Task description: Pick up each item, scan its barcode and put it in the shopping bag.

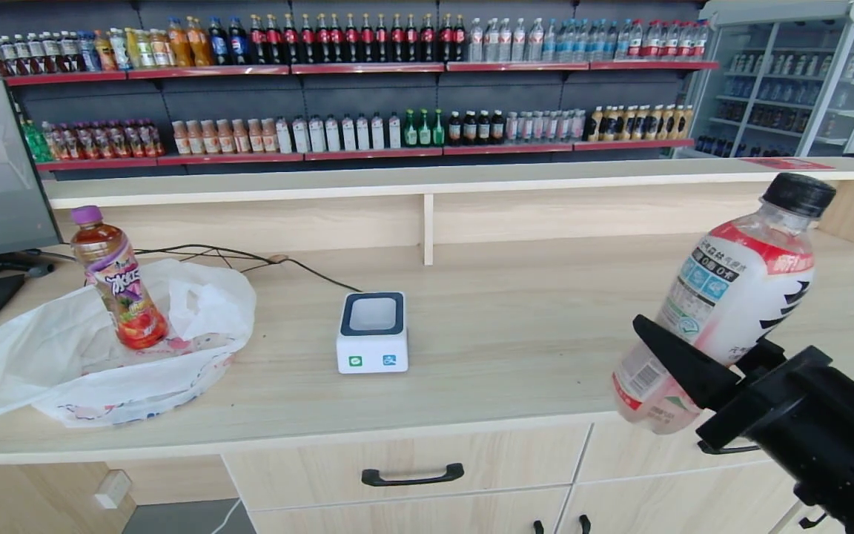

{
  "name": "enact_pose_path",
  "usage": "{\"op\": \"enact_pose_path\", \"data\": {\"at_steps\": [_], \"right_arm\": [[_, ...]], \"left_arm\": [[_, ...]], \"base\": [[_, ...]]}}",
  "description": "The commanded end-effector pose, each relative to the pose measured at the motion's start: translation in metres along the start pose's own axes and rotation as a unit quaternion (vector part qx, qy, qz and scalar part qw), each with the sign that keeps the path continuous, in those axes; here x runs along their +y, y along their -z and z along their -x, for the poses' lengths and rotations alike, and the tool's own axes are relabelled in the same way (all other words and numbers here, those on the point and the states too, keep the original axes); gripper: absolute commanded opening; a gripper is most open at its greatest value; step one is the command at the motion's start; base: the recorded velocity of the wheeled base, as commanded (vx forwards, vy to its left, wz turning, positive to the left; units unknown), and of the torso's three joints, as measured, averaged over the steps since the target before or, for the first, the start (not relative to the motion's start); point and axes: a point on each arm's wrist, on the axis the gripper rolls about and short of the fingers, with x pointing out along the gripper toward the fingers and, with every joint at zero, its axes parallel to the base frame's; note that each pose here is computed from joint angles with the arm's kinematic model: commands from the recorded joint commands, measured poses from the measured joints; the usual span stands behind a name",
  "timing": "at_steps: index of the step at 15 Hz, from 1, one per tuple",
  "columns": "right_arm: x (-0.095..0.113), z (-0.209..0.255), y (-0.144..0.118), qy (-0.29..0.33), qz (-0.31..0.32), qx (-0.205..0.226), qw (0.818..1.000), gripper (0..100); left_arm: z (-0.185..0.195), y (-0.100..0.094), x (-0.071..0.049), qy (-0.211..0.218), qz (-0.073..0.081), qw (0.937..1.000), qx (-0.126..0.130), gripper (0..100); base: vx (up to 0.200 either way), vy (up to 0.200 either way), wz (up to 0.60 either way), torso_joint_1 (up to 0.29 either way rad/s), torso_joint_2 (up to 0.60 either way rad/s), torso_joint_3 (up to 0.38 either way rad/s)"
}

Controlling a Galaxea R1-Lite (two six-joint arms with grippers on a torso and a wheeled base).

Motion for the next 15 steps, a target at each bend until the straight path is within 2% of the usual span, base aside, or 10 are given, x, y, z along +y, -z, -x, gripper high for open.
{"op": "enact_pose_path", "data": {"at_steps": [1, 3, 6, 9, 11, 15], "right_arm": [[0.011, 0.010, 0.010, -0.040, -0.035, 0.031, 0.998, 0], [0.024, 0.013, 0.010, -0.092, -0.060, 0.036, 0.993, 0], [0.030, 0.014, 0.008, -0.176, -0.079, 0.043, 0.980, 0], [0.034, 0.011, 0.008, -0.201, -0.096, 0.047, 0.974, 0], [0.045, -0.009, 0.010, -0.213, -0.100, 0.045, 0.971, 0], [0.061, -0.019, 0.015, -0.266, -0.095, 0.050, 0.958, 0]], "left_arm": [[0.000, 0.000, 0.000, 0.000, 0.000, 1.0000, 0.000, 100], [0.000, 0.000, 0.000, 0.000, 0.000, 1.0000, 0.000, 100], [0.000, 0.000, 0.000, 0.000, 0.000, 1.0000, 0.000, 100], [0.000, 0.000, 0.000, 0.000, 0.000, 1.0000, 0.000, 100], [0.000, 0.000, 0.000, 0.000, 0.000, 1.0000, 0.000, 100], [0.000, 0.000, 0.000, 0.000, 0.000, 1.0000, 0.000, 100]], "base": [[0.000, 0.000, 0.00, 0.000, 0.00, 0.000], [0.000, 0.000, 0.00, 0.000, 0.00, 0.000], [0.000, 0.000, 0.00, 0.000, 0.00, 0.000], [0.000, 0.000, 0.00, 0.000, 0.00, 0.000], [0.000, 0.000, 0.00, 0.000, 0.00, 0.000], [0.000, 0.000, 0.00, 0.000, 0.00, 0.000]]}}
